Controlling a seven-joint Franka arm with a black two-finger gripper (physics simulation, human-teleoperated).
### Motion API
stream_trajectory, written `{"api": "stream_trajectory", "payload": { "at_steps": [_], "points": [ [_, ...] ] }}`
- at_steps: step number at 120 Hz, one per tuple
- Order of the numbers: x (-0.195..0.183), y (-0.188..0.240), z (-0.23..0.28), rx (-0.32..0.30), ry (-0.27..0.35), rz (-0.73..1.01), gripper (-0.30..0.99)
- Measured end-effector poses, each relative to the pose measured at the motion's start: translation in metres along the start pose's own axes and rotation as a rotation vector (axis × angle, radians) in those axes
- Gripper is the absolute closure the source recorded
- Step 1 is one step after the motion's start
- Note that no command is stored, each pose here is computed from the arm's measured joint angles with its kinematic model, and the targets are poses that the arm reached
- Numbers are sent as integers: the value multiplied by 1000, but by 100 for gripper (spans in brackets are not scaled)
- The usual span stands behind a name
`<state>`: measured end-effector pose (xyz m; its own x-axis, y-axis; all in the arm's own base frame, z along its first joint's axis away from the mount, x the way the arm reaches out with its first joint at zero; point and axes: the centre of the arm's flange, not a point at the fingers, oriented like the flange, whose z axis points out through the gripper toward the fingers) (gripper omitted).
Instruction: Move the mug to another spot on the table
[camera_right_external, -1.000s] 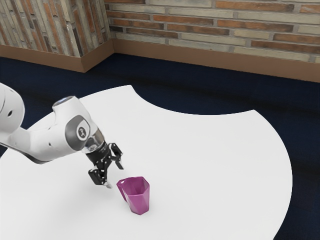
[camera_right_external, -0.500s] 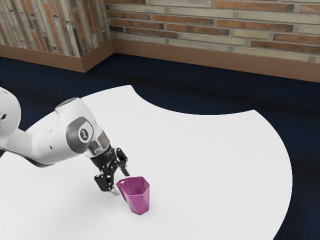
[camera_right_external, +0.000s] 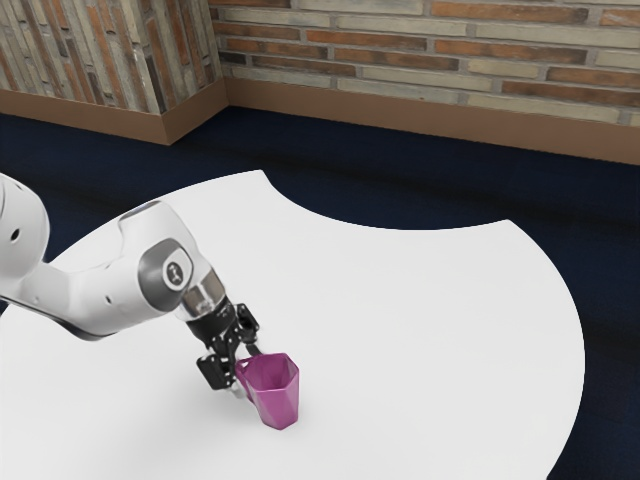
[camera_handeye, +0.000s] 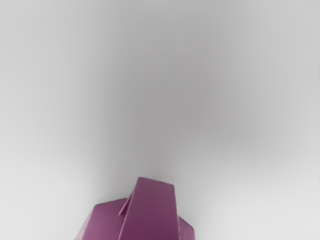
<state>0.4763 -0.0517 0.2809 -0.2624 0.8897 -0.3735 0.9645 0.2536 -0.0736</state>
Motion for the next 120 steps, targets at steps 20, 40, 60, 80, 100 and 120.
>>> {"api": "stream_trajectory", "payload": {
  "at_steps": [20, 40, 60, 80, 100, 120],
  "points": [
    [-8, -4, 5, 10, 3, 5, 10],
    [-15, -8, 12, 24, 8, 20, 19],
    [-11, -6, 11, 24, 10, 9, 42],
    [-12, -6, 9, 24, 10, 10, 55],
    [-19, -7, -3, 4, 6, 30, 60],
    [-26, -8, -17, -13, -1, 51, 69]
  ]
}}
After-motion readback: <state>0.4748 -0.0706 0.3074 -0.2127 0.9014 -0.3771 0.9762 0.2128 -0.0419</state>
